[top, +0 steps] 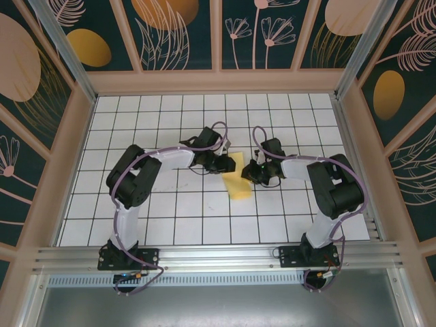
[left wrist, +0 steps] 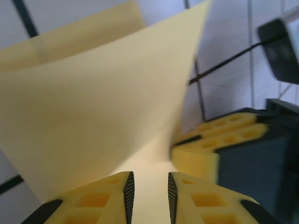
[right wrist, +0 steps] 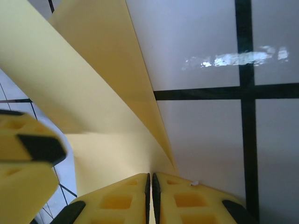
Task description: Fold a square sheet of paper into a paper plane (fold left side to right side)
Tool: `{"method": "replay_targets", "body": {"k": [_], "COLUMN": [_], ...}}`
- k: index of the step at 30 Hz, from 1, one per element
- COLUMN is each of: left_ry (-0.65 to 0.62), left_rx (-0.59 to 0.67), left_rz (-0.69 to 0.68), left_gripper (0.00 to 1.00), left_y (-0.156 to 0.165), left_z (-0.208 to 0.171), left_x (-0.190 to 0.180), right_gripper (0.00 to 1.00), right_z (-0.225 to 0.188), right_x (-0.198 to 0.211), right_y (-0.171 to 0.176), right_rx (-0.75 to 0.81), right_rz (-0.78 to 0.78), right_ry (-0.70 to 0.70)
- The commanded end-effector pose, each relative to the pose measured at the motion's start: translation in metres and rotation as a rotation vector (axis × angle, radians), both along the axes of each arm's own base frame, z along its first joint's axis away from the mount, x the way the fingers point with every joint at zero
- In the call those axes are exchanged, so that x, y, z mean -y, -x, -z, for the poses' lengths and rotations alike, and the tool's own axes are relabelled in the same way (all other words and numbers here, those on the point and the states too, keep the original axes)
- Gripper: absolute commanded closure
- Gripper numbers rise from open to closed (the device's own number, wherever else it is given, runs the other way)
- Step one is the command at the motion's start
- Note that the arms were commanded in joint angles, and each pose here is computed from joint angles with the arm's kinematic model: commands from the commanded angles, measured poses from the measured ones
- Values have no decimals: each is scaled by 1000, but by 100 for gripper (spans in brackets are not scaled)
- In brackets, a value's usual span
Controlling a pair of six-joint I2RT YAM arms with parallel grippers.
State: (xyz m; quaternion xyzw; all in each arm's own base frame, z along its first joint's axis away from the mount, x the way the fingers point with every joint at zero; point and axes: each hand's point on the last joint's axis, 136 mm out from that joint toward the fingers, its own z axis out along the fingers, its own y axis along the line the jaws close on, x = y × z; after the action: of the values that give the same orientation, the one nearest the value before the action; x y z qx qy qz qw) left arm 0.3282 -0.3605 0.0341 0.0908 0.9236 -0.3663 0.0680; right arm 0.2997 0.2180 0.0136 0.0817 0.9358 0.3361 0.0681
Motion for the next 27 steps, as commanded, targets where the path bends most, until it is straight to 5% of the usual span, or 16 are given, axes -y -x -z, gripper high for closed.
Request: {"method": "replay_targets", "body": {"k": [1,27], "left_ry": [-55,-49], "left_rx": [14,71], "left_rz": [-23,-185], "left_gripper": [71,61], "left_y": [-10,-72], "left_z": [16,24], "left_x": [-7,-42], "right_gripper": [84,84], "right_z": [35,42], "right_x": [24,28], "right_y": [18,25], "right_rx": [-91,-115], "right_rz": [19,1], "right_ry": [155,187]}}
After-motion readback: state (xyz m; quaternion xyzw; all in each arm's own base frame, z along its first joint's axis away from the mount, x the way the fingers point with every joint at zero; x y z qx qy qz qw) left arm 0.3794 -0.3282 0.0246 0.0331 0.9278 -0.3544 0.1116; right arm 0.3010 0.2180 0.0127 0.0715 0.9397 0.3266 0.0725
